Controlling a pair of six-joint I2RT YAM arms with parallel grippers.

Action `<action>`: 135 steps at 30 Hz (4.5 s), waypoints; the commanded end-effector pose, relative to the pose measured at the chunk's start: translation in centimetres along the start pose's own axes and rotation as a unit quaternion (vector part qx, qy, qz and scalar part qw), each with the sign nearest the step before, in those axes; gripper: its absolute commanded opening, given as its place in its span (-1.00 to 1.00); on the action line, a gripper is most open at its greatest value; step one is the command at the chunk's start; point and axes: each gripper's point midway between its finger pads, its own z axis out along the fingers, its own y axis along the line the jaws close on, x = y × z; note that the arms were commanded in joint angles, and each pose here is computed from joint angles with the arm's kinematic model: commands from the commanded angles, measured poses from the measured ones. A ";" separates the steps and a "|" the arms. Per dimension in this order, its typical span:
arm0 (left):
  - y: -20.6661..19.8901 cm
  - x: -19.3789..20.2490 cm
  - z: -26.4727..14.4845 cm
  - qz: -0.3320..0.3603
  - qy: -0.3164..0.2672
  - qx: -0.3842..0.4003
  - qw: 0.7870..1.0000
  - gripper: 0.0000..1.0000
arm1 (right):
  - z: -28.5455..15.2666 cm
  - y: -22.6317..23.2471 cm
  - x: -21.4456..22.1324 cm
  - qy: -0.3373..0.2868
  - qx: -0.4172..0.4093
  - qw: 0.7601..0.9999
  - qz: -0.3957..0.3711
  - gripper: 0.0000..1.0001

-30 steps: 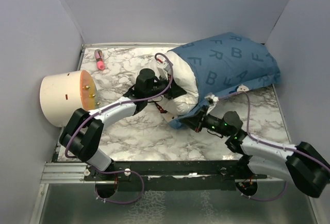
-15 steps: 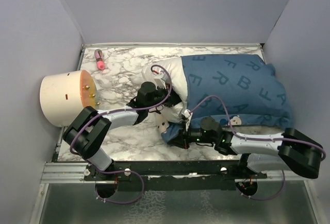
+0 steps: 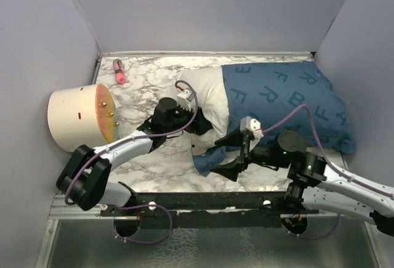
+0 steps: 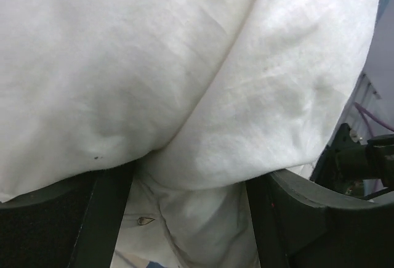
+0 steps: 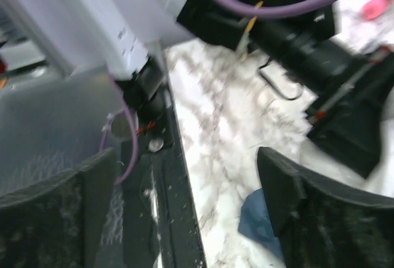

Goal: Put the pillow into the pillowcase
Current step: Stuff the pillow into the pillowcase.

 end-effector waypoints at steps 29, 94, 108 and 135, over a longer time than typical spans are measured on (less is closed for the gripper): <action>6.1 -17.4 -3.1 0.043 -0.092 0.059 0.993 0.92 | -7.5 -20.7 -6.9 0.016 0.374 0.925 0.061 0.79; 1.1 9.9 -12.1 -0.138 0.022 -0.178 0.974 0.98 | 2.4 -13.0 7.4 0.202 0.153 0.959 -0.125 0.73; 2.7 8.7 -8.7 -0.156 -0.026 -0.088 0.983 0.89 | 2.5 -14.6 2.0 0.116 0.227 0.958 -0.134 0.72; -5.8 3.3 -9.4 -0.140 -0.024 0.062 0.988 -1.00 | 9.5 -22.8 8.6 0.174 0.309 0.926 -0.130 -0.63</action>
